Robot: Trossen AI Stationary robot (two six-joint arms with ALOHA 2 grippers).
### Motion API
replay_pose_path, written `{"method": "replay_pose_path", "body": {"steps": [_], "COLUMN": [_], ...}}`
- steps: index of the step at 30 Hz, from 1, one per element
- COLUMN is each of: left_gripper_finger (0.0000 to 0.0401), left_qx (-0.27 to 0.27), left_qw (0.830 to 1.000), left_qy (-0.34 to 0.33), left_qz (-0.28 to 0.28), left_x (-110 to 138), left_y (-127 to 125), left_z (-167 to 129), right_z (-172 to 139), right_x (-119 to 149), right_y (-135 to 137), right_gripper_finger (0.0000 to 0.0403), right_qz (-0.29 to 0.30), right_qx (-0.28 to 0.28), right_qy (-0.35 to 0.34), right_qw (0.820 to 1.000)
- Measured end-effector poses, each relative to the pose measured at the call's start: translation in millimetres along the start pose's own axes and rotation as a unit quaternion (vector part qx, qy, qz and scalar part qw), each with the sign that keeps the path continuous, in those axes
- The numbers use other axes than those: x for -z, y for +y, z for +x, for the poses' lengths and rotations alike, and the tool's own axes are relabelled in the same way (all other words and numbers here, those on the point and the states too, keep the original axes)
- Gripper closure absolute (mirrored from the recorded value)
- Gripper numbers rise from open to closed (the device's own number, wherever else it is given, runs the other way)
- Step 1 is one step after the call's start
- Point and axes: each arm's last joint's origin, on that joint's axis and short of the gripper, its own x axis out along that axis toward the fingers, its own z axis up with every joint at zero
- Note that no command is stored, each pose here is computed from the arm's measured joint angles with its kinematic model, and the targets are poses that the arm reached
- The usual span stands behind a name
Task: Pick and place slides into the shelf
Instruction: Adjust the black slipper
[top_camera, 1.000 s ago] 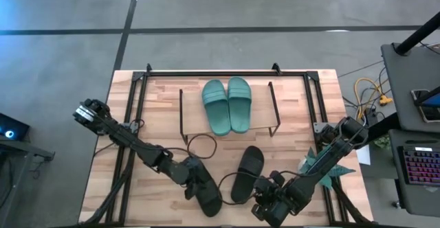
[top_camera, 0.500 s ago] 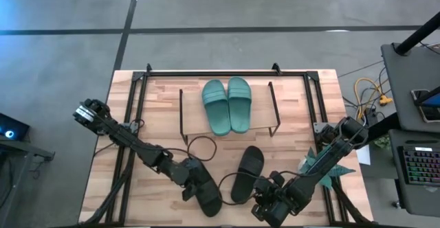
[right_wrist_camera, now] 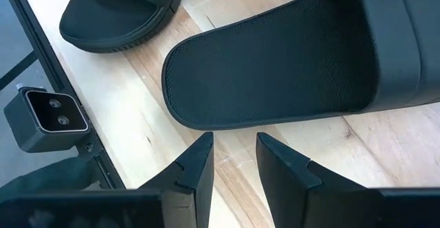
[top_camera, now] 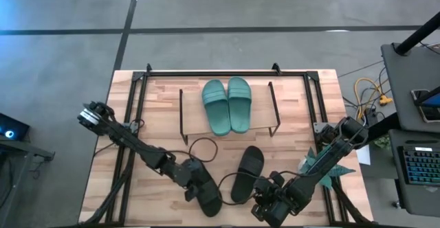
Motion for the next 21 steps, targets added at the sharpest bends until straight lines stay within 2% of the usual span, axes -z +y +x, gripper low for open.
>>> {"method": "replay_pose_path", "body": {"steps": [9,12,16,21], "left_gripper_finger": [0.0210,0.0220,0.0254,0.0330], "left_qx": [0.056,0.055,0.059,0.073], "left_qw": [0.998,0.998,0.998,0.997], "left_qy": [0.008,0.023,0.026,0.019], "left_qz": [-0.008,-0.006,-0.008,-0.008], "left_x": [3,8,11,10], "left_y": [-6,-3,-3,-5], "left_z": [12,19,23,24], "right_z": [0,0,1,2], "right_x": [0,0,1,1], "right_y": [0,0,-2,-3], "right_gripper_finger": [0.0300,0.0300,0.0300,0.0300], "right_qz": [-0.003,-0.004,-0.006,-0.006], "right_qx": [0.001,0.001,0.004,0.006], "right_qy": [0.000,0.000,0.001,0.001], "right_qw": [1.000,1.000,1.000,1.000]}}
